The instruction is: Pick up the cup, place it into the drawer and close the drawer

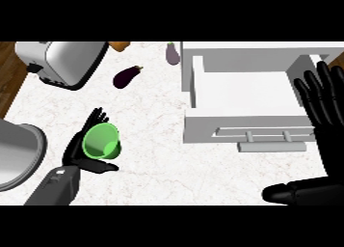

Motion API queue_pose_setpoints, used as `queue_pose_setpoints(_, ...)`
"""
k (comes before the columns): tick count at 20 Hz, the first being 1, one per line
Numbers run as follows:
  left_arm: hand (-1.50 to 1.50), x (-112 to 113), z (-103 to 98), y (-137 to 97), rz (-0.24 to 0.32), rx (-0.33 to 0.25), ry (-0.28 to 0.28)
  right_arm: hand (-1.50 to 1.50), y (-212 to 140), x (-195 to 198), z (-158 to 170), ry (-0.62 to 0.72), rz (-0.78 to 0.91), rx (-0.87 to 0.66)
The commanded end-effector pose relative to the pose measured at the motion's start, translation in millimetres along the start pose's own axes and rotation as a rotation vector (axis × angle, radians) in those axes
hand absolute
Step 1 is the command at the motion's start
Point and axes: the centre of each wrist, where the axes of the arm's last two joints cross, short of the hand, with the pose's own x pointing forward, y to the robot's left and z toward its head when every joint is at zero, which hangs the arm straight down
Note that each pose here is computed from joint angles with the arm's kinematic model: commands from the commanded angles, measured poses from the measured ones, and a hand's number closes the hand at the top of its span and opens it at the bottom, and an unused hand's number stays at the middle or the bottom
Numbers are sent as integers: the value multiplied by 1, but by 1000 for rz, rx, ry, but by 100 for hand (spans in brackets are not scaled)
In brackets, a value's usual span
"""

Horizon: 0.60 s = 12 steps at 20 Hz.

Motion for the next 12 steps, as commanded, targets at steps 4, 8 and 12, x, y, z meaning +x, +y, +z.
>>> queue_pose_setpoints(4,-150,-8,8,-5,179,-124,-77,-150,11,5,4,-7,-10,11)
queue_pose_setpoints(8,150,-5,-3,-11,222,-158,-91,-150,2,-4,-11,3,-4,0)
queue_pose_setpoints(12,150,-6,0,-15,222,-160,-166,-150,9,9,1,13,-8,9)
